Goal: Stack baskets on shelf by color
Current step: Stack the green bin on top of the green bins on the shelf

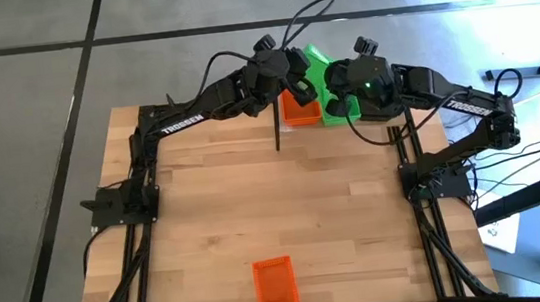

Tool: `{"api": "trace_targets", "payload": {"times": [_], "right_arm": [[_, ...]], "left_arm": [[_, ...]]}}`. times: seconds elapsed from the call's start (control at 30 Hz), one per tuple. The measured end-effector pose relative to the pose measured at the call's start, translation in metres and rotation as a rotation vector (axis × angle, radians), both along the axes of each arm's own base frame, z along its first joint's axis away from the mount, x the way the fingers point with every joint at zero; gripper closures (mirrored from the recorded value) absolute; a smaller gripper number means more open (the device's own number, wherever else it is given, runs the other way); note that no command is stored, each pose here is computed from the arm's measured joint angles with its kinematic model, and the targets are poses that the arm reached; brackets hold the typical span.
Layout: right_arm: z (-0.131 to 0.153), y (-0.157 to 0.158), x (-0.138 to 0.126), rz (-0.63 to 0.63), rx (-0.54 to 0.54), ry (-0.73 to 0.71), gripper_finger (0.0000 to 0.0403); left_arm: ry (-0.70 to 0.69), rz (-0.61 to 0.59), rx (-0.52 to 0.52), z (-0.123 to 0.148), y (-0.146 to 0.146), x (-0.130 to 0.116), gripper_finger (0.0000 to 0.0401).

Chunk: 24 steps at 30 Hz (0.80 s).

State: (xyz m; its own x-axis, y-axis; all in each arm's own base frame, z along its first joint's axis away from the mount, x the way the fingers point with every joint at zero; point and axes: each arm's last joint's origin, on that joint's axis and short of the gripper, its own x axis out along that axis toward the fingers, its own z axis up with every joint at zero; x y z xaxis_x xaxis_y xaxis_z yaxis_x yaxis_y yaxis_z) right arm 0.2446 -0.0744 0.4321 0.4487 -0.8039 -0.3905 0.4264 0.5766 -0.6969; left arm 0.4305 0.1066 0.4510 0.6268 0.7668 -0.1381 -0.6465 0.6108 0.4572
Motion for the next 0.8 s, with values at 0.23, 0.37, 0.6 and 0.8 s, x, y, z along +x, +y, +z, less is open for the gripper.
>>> {"api": "trace_targets", "payload": {"times": [0.23,0.37,0.6,0.8], "right_arm": [[0.0,0.0,0.0,0.0,0.0,0.001,0.0396],[0.0,0.0,0.0,0.003,0.002,0.004,0.0397],[-0.001,0.0,0.0,0.001,-0.001,0.012,0.0399],[-0.004,-0.003,-0.002,-0.046,-0.004,0.033,0.0399]], "left_arm": [[0.003,0.002,0.003,0.0,0.0,0.0,0.0401],[0.025,0.008,0.022,0.0,-0.001,0.0,0.0393],[0.023,0.002,0.02,0.0,-0.002,0.0,0.0348],[0.031,0.095,0.052,0.002,-0.015,0.0,0.0341]]}}
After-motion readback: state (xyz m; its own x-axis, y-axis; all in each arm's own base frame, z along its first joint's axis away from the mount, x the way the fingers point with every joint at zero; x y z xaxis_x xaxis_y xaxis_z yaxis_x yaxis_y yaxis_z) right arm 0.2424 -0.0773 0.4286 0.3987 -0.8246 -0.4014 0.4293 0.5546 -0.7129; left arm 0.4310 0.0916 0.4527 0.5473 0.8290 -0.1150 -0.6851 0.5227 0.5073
